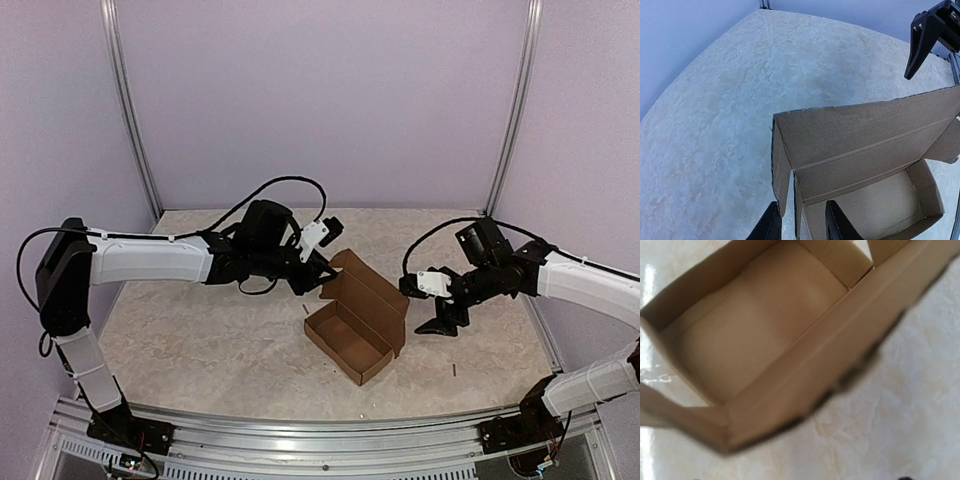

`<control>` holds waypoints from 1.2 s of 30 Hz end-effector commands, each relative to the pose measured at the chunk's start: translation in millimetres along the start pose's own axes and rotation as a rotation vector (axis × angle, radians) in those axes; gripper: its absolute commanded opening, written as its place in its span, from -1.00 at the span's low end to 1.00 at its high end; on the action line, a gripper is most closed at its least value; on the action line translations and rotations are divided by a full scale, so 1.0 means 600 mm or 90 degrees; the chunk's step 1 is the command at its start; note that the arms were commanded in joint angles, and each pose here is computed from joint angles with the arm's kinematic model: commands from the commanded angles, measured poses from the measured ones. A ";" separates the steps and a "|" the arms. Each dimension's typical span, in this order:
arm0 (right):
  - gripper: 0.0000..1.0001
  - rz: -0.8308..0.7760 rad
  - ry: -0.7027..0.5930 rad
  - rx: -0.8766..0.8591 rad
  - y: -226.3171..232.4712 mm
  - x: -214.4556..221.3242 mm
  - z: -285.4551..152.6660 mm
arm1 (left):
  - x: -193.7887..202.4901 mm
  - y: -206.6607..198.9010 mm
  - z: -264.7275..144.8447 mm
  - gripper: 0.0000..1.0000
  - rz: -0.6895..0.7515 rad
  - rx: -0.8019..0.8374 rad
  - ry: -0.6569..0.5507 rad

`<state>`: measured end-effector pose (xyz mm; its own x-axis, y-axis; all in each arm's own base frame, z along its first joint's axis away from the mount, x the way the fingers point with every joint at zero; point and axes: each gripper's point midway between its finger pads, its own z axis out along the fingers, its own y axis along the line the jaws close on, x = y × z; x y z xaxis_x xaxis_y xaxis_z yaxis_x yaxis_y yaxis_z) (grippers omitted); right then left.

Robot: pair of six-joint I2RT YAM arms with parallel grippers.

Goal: Fold the paper box

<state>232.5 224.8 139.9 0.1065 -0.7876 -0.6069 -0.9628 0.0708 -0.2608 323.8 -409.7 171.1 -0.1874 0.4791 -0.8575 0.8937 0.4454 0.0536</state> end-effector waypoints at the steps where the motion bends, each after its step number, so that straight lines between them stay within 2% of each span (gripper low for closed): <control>1: 0.65 0.004 -0.013 -0.005 0.016 -0.009 0.003 | 0.026 -0.004 0.013 -0.45 -0.014 0.018 0.039; 8: 0.52 -0.005 -0.040 -0.021 0.017 -0.044 0.025 | 0.052 -0.008 0.015 -0.72 -0.049 0.014 0.065; 13: 0.47 -0.006 -0.052 -0.040 0.023 -0.063 0.034 | 0.052 -0.025 0.013 -0.99 -0.055 0.022 0.054; 23: 0.34 0.029 -0.056 -0.040 0.012 -0.076 0.039 | 0.065 -0.046 0.018 -1.00 -0.070 0.013 0.057; 36: 0.26 0.019 -0.070 -0.026 0.012 -0.082 0.027 | 0.029 -0.054 0.004 -1.00 -0.067 -0.054 -0.027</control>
<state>226.4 271.1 143.3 0.0792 -0.7332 -0.6754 -0.9794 0.0691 -0.1898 286.0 -416.4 119.5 -0.2993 0.4746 -0.8278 0.8588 0.5120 -0.0170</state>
